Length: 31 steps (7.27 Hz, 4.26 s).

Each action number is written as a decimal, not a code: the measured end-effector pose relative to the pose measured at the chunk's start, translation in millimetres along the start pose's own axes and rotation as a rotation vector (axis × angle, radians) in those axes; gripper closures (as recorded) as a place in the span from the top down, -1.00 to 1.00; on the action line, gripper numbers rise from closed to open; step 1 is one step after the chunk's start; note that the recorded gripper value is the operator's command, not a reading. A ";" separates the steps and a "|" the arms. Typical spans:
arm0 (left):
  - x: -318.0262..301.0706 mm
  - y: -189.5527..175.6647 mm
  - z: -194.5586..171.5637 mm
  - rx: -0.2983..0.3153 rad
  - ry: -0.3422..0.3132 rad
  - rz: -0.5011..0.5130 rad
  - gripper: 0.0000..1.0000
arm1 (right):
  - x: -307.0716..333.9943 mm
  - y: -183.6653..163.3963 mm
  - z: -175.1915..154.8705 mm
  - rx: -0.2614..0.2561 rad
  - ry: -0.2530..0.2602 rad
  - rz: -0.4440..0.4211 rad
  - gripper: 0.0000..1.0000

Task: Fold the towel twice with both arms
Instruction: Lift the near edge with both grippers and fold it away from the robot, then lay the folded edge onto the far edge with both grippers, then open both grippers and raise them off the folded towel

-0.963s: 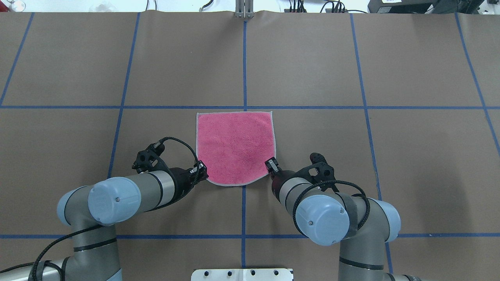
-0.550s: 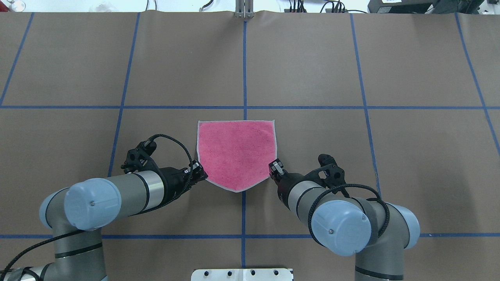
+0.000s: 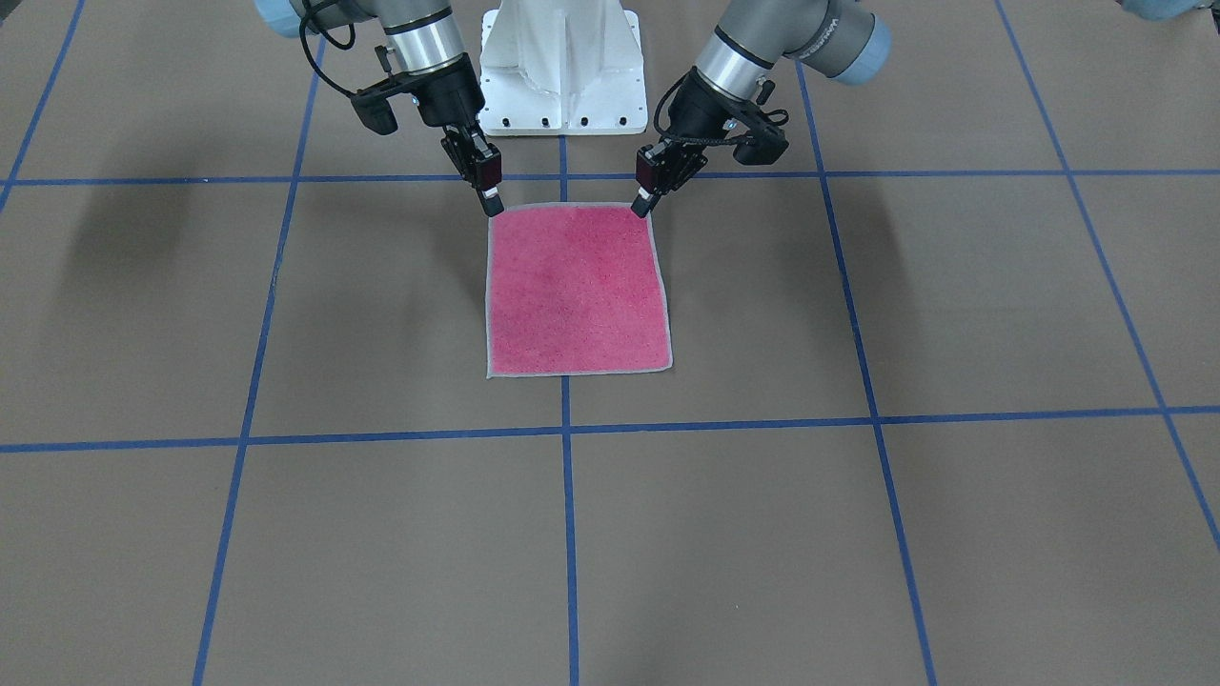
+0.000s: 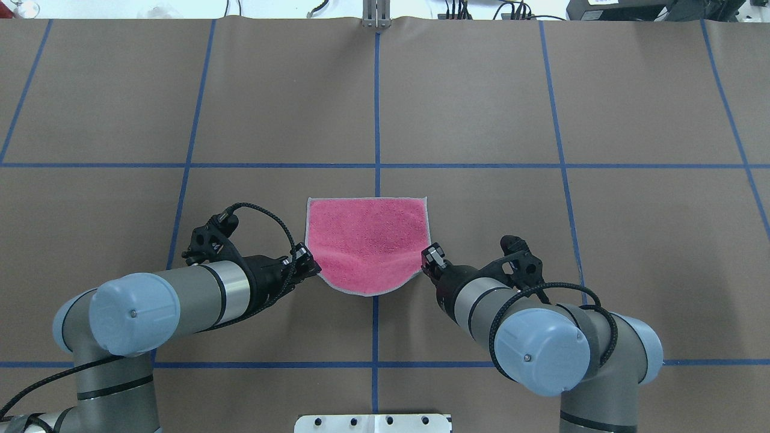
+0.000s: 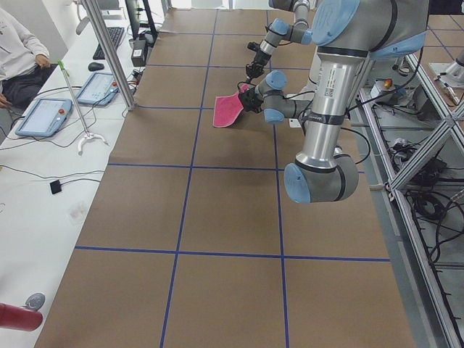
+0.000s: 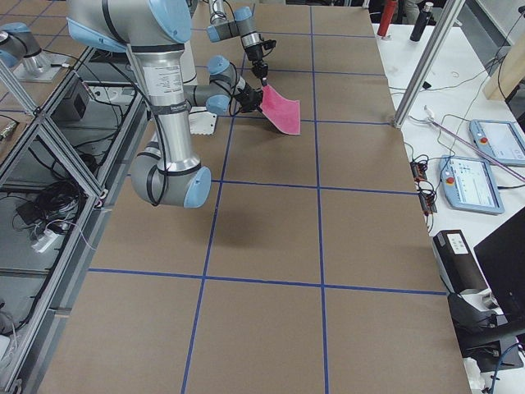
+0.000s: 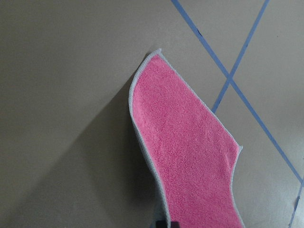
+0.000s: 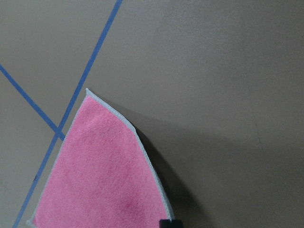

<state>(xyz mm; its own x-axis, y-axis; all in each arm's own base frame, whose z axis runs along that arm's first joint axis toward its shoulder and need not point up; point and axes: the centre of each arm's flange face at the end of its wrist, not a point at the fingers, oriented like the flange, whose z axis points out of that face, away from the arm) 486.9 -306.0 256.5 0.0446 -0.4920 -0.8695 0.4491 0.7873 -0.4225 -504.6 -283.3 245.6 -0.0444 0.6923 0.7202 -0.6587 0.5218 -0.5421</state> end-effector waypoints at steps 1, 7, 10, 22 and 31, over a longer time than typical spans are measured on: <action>4.1 -3.9 2.8 0.018 -0.010 -0.001 -1.00 | -7.8 -7.5 12.5 0.028 -0.003 0.003 -1.00; 37.8 -36.0 56.1 0.110 -0.028 -0.015 -1.00 | -41.9 -30.7 51.9 0.114 -0.021 0.010 -1.00; 39.7 -49.1 57.6 0.132 -0.031 -0.004 -1.00 | -51.4 -37.3 66.1 0.143 -0.021 0.004 -1.00; 25.6 -76.0 83.9 0.171 -0.087 0.082 1.00 | -76.1 -51.4 78.3 0.169 -0.008 -0.148 1.00; 61.9 -70.0 120.4 0.104 -0.117 0.062 1.00 | -98.0 -82.3 67.4 0.095 0.045 -0.287 1.00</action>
<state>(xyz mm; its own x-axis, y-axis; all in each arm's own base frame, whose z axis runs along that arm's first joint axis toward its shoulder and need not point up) 565.7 -436.3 263.1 0.1760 -0.4881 -0.8549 0.5322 0.7777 -0.3345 -496.7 -427.6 248.9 0.1856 0.5454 0.8174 -0.7069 0.6518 -0.2745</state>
